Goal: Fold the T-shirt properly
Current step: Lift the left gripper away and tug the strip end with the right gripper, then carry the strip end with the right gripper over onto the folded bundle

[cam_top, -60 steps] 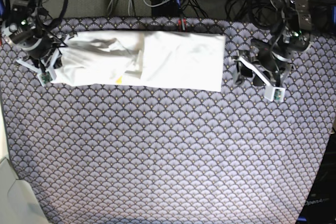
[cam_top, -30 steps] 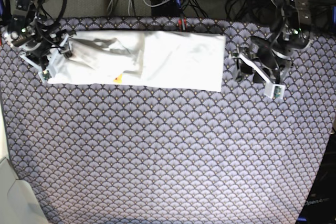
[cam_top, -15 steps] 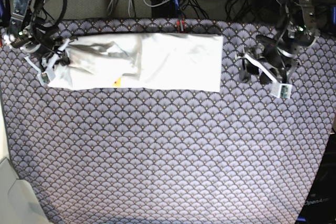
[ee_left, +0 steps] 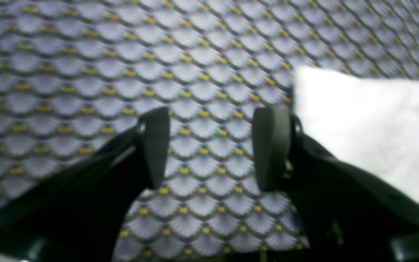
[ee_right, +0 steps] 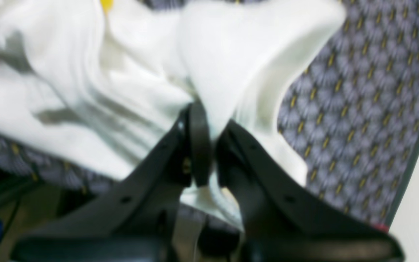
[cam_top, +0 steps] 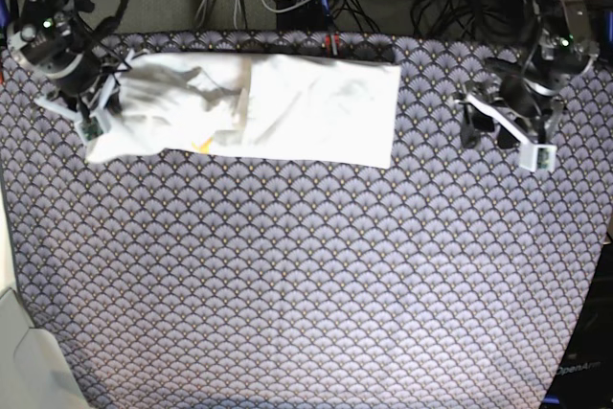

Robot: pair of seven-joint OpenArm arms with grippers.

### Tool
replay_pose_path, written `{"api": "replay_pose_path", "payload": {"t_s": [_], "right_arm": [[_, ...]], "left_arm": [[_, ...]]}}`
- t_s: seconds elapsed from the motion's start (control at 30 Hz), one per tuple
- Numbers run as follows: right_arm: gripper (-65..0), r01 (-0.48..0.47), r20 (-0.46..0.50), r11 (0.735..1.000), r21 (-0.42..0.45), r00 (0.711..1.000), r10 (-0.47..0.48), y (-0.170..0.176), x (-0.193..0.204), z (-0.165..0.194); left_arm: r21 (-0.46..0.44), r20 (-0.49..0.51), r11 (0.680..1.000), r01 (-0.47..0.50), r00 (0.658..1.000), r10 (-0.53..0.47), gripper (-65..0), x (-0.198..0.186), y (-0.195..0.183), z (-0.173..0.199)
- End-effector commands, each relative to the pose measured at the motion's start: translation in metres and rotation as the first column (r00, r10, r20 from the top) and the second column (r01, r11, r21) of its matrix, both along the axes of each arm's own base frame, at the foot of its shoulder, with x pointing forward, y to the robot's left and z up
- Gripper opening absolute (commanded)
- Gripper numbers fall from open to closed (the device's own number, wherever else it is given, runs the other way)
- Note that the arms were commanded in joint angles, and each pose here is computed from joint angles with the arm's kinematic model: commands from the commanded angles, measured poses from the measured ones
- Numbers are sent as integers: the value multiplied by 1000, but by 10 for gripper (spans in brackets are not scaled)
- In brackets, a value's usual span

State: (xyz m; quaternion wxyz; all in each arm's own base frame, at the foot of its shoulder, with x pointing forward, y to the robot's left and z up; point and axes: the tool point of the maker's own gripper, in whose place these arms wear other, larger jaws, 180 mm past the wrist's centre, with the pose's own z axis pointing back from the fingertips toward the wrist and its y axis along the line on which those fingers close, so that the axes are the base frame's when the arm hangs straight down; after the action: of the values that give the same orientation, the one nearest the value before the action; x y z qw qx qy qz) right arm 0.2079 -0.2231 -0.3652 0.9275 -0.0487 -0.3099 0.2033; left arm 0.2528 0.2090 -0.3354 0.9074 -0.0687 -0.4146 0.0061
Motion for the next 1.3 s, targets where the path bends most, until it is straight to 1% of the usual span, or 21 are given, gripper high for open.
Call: {"api": "replay_pose_path", "payload": {"t_s": [0.0,0.07,0.17,0.23,0.37,0.5,0.6,0.73,0.83,0.9,1.07,1.13,1.23,1.27], "right_arm": [[-650,-7,44,1000,13,999,6,3,6,9],[-650,-26,40,999,27,999,25,12,6,7],[-650,-78,43,996,45,996,76,31,8,7],[-650,-106,43,992,64,994,104,45,8,6],[-650,-102,58,988,115,994,96,62,11,6],[-650,-92,68,982,163,994,82,78,12,5],[-650,-139,81,971,192,989,126,99,15,7],[-650,-215,98,950,227,975,197,129,15,10],[-650,-231,108,938,258,972,210,144,15,13],[-650,-260,125,926,274,964,234,158,19,17],[-650,-364,155,877,314,931,331,201,17,25],[-650,-385,177,858,340,922,344,218,19,31],[-650,-412,203,838,358,910,360,234,23,38],[-650,-425,213,828,365,904,370,241,23,42]], "left_arm": [[13,17,1000,-12,1000,12,-293,-2,8,6],[3,21,999,-39,999,39,-293,-4,17,9],[-26,22,994,-105,994,106,-293,-15,38,11],[-26,26,991,-130,991,131,-293,-20,52,16],[-22,31,989,-149,988,150,-293,-27,72,25],[3,28,983,-183,983,183,-293,-36,88,28],[16,30,980,-198,980,197,-293,-38,94,30],[21,9,980,-197,980,197,-293,-44,94,25],[23,1,980,-197,980,197,-293,-46,94,23],[24,0,980,-196,981,196,-293,-47,94,23],[48,-19,981,-186,982,187,-293,-52,99,22],[53,-18,982,-183,983,184,-293,-52,100,23],[53,-19,982,-183,983,184,-293,-52,100,23],[54,-27,982,-183,983,184,-293,-54,100,21]]}}
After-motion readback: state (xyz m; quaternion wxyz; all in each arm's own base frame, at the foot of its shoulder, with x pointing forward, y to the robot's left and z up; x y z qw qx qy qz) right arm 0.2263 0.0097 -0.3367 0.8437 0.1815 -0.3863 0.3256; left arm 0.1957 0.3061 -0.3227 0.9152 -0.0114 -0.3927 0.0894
